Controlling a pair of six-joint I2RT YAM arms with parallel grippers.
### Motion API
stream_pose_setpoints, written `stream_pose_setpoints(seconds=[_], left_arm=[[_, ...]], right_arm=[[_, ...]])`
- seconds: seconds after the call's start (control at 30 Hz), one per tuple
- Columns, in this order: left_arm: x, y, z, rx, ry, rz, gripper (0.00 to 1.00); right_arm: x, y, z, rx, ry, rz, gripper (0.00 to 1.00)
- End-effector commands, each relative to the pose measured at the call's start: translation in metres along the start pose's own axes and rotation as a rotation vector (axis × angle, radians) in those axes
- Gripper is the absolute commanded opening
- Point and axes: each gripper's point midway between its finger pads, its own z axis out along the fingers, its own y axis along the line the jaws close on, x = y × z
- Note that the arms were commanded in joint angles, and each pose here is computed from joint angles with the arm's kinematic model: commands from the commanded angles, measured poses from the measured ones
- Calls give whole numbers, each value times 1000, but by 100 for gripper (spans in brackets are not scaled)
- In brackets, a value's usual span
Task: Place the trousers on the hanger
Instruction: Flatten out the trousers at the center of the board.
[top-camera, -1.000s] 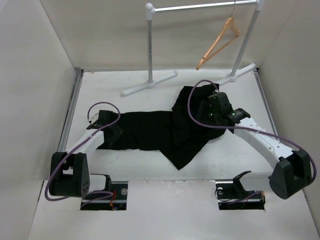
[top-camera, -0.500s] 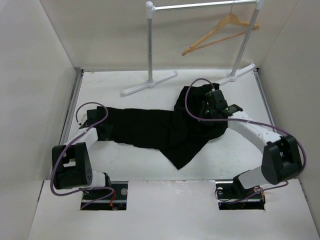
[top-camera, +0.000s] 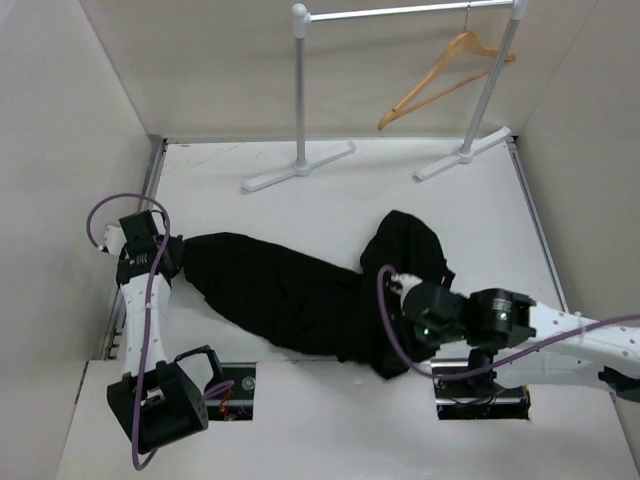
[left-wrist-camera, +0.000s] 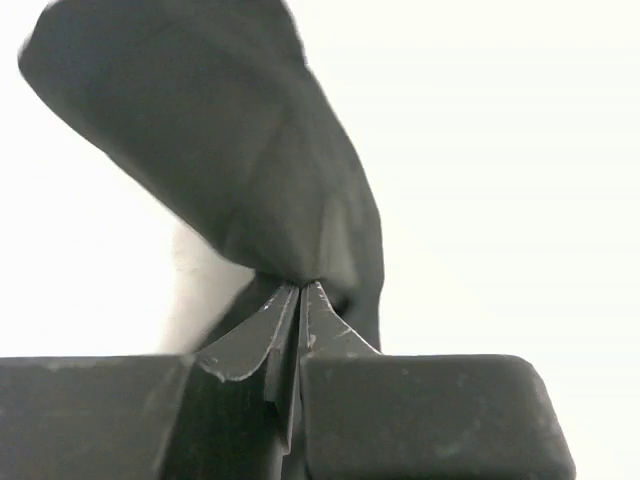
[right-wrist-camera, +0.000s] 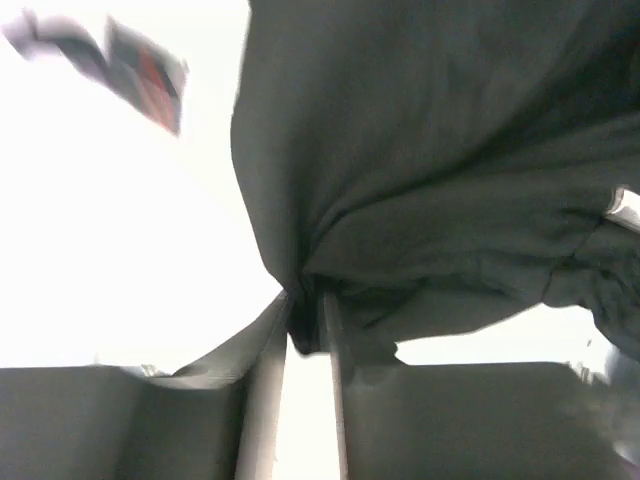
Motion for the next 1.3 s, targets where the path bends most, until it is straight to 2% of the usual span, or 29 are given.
stream_pose_setpoints(seconds=[0.0, 0.03, 0.07, 0.13, 0.17, 0.23, 0.3, 0.37, 0.47, 0.6, 0.73, 0.83, 1.0, 1.13, 1.27], left_arm=[[-16, -14, -21, 17, -35, -34, 1], [-20, -17, -25, 22, -46, -34, 1], [-20, -17, -26, 22, -49, -36, 2], [-21, -13, -28, 10, -52, -40, 3], [-21, -10, -29, 1, -52, -39, 5], [-21, -6, -30, -12, -62, -34, 12], [-23, -10, -34, 6, -76, -4, 27], [-18, -14, -40, 24, -71, 61, 35], [-13, -1, -41, -14, -92, 145, 43], [6, 11, -37, -39, -59, 232, 45], [63, -20, -39, 69, 85, 383, 46], [112, -47, -47, 151, 205, 503, 49], [198, -86, -63, 286, 420, 660, 52], [259, -101, -69, 338, 560, 756, 52], [299, -97, -73, 345, 645, 840, 52]], right_arm=[[79, -45, -6, 193, 258, 96, 46], [73, -51, -9, 201, 210, 117, 60], [57, -55, -15, 197, 128, 151, 68], [19, -65, -25, 192, -44, 244, 73], [2, -73, -28, 202, -119, 302, 72], [-17, -96, -26, 246, -215, 407, 63], [-20, -125, -17, 325, -249, 487, 60], [-18, -153, -12, 408, -290, 532, 62], [-18, -179, -11, 497, -346, 576, 65], [-52, -183, 6, 481, -395, 567, 67], [-88, -198, 16, 539, -414, 522, 68], [-95, -215, 18, 617, -385, 505, 68], [-103, -230, -6, 737, -451, 475, 69], [-132, -223, -19, 750, -473, 410, 72], [-178, -182, -2, 636, -431, 228, 83]])
